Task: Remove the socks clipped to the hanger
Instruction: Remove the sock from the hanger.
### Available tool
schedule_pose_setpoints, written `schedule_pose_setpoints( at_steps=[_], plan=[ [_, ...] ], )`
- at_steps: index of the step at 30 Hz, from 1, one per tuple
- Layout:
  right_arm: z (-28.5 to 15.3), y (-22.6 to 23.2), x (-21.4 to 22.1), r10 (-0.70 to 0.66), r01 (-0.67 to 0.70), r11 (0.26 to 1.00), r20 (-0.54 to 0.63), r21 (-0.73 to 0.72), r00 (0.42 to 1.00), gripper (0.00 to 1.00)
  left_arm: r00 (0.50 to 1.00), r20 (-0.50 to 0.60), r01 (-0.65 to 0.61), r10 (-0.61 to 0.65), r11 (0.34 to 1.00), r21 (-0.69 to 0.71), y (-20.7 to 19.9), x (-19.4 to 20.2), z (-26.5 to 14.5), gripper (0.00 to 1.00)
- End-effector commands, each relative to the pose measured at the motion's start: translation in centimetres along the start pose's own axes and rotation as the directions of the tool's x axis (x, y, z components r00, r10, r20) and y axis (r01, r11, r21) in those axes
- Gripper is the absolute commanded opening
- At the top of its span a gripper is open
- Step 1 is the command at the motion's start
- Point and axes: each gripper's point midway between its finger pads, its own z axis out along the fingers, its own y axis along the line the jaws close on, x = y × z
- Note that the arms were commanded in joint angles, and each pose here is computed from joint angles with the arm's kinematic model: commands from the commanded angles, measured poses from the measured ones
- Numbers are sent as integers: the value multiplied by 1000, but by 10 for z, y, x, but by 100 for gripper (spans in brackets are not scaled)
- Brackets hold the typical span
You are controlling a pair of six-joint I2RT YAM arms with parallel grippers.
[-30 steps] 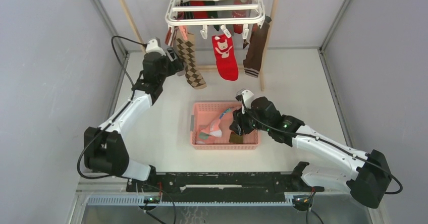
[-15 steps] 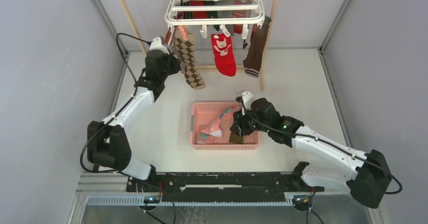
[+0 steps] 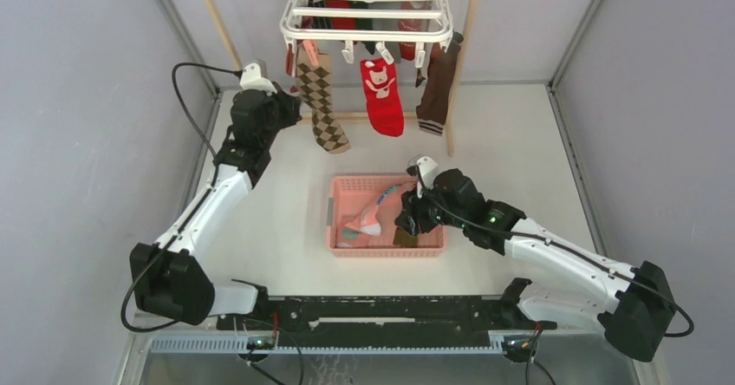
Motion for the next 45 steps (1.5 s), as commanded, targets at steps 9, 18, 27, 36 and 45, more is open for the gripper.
schedule_pose_setpoints(
  at_steps=[9, 18, 27, 36, 45],
  plan=[
    [-14, 32, -44, 28, -11, 993, 147, -121, 989, 55, 1000, -8, 26, -26, 999, -21, 7, -1, -56, 0],
    [-8, 56, -76, 46, -8, 981, 192, -195, 980, 55, 999, -8, 52, -52, 999, 12, 2, -5, -98, 0],
    [-3, 88, -120, 46, 37, 956, 272, -291, 961, 63, 997, -6, 74, -74, 993, 87, -13, -8, -131, 1],
    [1, 116, -167, 34, 129, 917, 396, -378, 918, 76, 996, -33, 90, -87, 988, 125, -26, 3, -147, 2],
    [15, 131, -195, 17, 177, 906, 451, -384, 892, 78, 993, -60, 110, -101, 980, 166, -41, 9, -152, 4]
  ],
)
